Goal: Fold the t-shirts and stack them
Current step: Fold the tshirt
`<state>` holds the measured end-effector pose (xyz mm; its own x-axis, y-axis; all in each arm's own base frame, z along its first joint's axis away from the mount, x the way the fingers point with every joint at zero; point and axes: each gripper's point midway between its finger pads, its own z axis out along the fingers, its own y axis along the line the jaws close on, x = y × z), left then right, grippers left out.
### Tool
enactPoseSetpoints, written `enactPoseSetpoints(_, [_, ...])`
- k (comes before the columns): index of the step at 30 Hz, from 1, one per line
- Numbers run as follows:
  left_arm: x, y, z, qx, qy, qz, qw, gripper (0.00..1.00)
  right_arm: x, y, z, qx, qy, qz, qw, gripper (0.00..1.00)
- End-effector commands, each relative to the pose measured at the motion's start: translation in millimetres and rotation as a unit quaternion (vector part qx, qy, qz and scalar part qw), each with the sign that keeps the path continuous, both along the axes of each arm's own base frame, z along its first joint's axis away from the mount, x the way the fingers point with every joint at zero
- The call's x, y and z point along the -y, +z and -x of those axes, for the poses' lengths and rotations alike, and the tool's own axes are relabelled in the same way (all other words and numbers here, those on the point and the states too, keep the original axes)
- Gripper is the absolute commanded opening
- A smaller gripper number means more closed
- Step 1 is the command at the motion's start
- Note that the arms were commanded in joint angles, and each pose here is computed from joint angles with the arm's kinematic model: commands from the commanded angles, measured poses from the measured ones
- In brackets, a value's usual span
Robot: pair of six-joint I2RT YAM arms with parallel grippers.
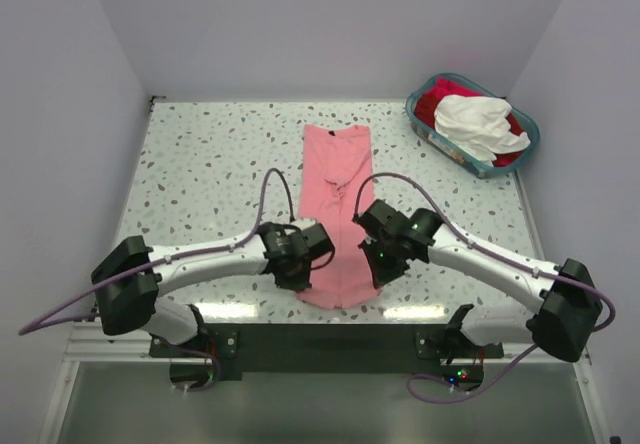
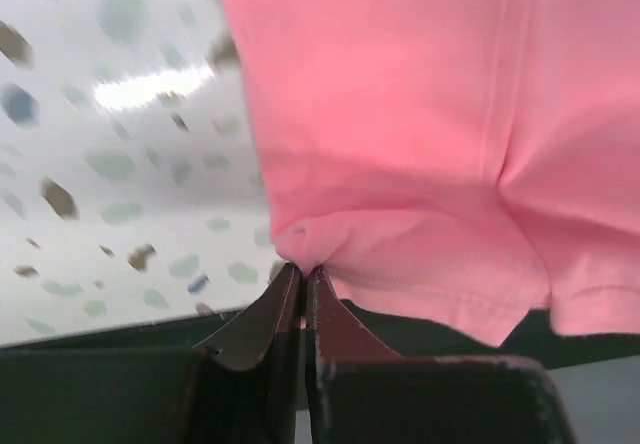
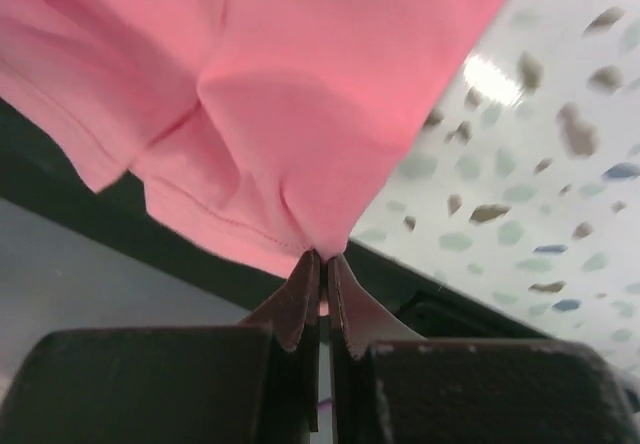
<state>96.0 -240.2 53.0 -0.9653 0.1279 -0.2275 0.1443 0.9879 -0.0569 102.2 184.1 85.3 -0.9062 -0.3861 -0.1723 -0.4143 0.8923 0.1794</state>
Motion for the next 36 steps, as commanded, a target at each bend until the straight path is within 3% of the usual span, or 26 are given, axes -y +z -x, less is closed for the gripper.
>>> enactPoseSetpoints(1, [-2.1,41.4,-75.4,0.075,0.01,0.052,0.996,0.0,10.8,18.2,-52.3,0.057,-0.012,0.035,0.998,0.0])
enactPoseSetpoints(8, [-2.4,58.6,-181.3,0.154,0.033,0.059,0.986,0.0,4.7,34.8,-142.5,0.115,-0.054,0.009,0.992,0.0])
enactPoseSetpoints(20, [-14.4,75.1,-296.4,0.267,0.056,0.015,0.962,0.0,7.9,53.5,-250.9,0.197,-0.112,-0.007,0.974,0.0])
enactPoseSetpoints(28, [-11.3,64.2,-330.7,0.291,0.051,0.027,0.955,0.0,11.2,37.3,-284.8,0.212,-0.137,-0.016,0.967,0.0])
enactPoseSetpoints(36, [-10.2,19.7,-340.0,0.269,0.048,0.012,0.962,0.0,6.9,3.0,-308.4,0.197,-0.145,-0.011,0.97,0.0])
